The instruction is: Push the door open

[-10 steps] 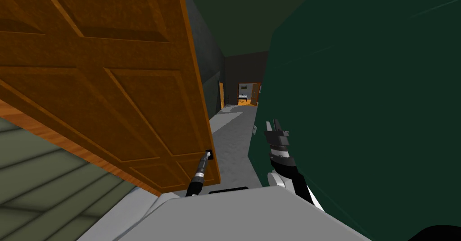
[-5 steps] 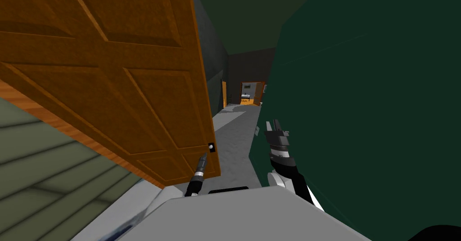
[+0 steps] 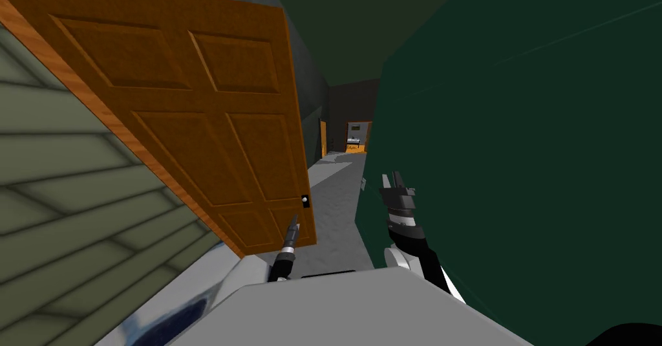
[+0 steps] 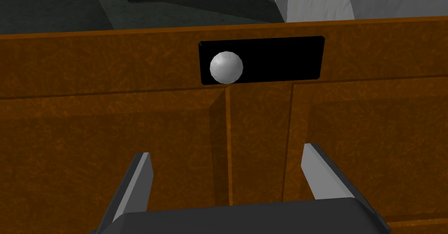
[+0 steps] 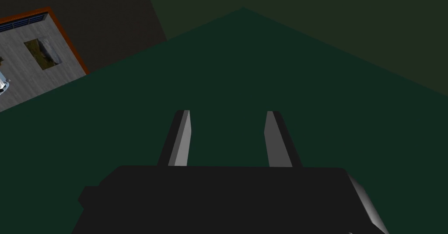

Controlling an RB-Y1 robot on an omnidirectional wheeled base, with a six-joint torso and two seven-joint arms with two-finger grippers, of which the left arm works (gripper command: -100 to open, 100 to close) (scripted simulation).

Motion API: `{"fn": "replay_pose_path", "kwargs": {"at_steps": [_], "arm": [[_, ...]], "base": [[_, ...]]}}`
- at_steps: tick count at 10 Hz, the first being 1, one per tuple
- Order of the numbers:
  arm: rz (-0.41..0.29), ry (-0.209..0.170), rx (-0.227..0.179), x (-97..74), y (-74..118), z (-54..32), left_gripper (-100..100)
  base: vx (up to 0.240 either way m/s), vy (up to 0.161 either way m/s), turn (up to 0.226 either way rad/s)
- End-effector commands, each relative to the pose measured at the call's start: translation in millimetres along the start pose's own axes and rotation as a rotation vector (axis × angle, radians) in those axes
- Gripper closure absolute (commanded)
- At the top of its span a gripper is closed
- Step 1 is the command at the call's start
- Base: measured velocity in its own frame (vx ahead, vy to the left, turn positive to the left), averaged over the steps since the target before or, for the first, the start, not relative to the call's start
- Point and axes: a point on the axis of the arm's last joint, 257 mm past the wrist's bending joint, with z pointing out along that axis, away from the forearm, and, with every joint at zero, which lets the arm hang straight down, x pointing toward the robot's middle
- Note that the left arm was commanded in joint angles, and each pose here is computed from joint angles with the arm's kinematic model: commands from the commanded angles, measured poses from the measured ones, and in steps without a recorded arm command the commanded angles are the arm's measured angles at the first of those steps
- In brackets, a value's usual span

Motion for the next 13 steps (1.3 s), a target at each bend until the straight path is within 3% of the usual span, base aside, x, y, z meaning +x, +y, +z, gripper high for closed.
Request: {"fn": "replay_pose_path", "kwargs": {"at_steps": [1,10,11,13], "arm": [[0.007,-0.003,0.002,-4.4,0.0,0.5,-100],[0.008,-0.019,0.012,-10.1,-0.8,3.1,-100],[0.008,-0.019,0.012,-10.1,-0.8,3.1,100],[0.008,-0.019,0.012,-10.1,-0.8,3.1,100]], "base": [[0.111,0.000,-0.035],[0.182,-0.004,-0.018],[-0.024,-0.002,0.004],[-0.031,0.003,-0.011]]}}
